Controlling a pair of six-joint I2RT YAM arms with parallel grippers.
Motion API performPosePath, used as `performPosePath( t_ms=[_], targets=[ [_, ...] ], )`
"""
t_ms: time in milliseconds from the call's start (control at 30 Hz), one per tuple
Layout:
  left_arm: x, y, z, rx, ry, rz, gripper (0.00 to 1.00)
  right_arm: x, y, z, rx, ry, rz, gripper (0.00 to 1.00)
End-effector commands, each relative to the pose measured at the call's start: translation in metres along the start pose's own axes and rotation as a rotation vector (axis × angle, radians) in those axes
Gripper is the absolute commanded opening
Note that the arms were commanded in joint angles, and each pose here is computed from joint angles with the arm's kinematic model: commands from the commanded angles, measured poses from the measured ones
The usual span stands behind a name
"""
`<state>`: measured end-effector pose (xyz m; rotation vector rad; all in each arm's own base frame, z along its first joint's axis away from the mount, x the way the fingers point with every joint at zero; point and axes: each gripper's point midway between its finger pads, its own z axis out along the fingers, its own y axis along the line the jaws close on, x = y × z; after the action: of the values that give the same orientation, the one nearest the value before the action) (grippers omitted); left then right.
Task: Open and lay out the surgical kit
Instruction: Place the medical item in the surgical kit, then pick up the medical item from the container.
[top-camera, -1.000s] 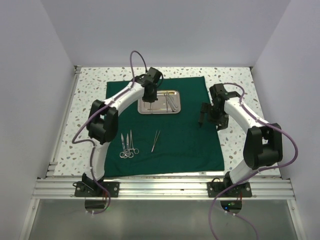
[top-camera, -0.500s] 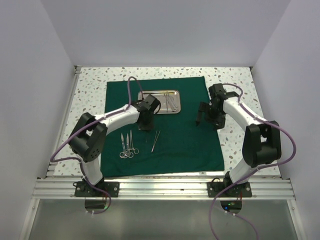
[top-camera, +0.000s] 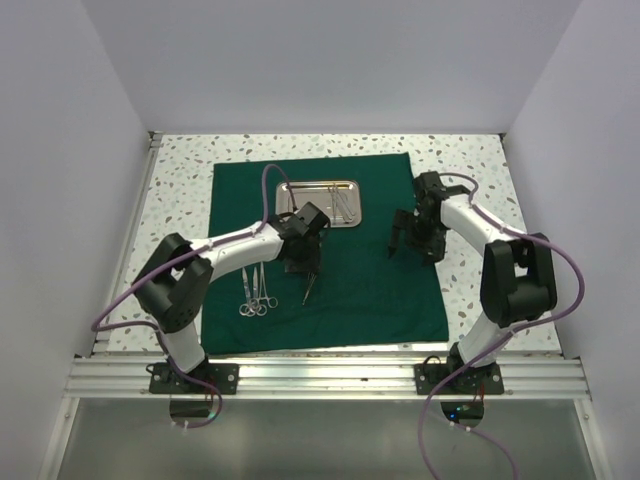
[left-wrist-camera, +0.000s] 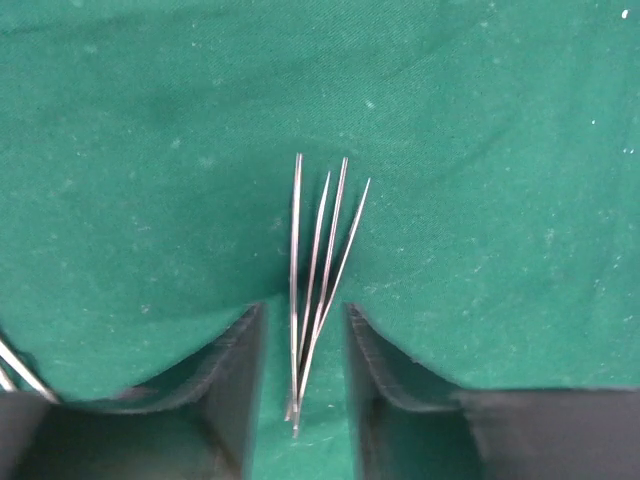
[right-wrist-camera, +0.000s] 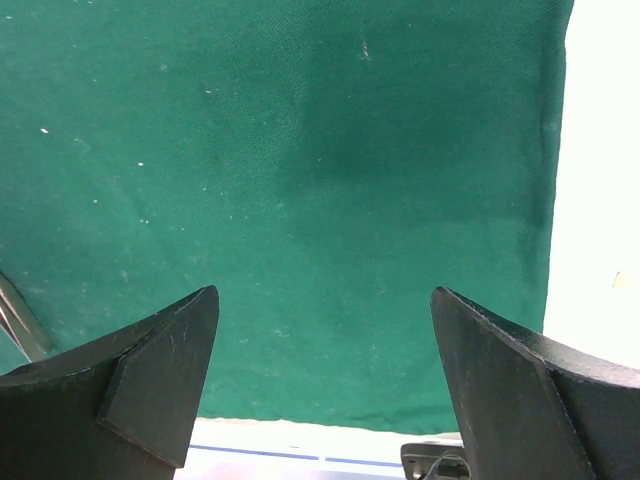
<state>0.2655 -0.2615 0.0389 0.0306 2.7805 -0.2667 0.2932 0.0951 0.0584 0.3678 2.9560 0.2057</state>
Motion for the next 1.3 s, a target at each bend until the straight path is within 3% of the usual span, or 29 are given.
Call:
performPosePath(
  t_ms=[0, 133, 367, 600, 933, 1267],
  targets=[
    [-0.014, -0.013, -0.015, 0.063, -0.067, -0.030, 0.48, -0.008, 0.010, -0.005, -0.030, -0.014, -0.001, 0.91],
    [-0.020, -0.012, -0.018, 0.049, -0.079, -0.009, 0.59, -0.015, 0.013, -0.009, -0.025, -0.025, -0.003, 0.91],
    [-0.069, -0.008, -0.047, -0.003, -0.177, 0.032, 0.59, -0.052, 0.052, -0.036, -0.083, -0.134, -0.026, 0.91],
    [-0.124, 0.057, -0.069, 0.005, -0.230, -0.144, 0.57, -0.090, 0.125, -0.049, -0.135, -0.205, -0.078, 0.91],
    [-0.121, 0.092, -0.075, -0.060, -0.225, -0.109, 0.54, -0.127, 0.190, -0.020, -0.142, -0.225, -0.134, 0.79],
    [-0.112, 0.120, -0.082, -0.093, -0.243, -0.138, 0.53, -0.121, 0.214, 0.020, -0.119, -0.182, -0.164, 0.65]
  ],
)
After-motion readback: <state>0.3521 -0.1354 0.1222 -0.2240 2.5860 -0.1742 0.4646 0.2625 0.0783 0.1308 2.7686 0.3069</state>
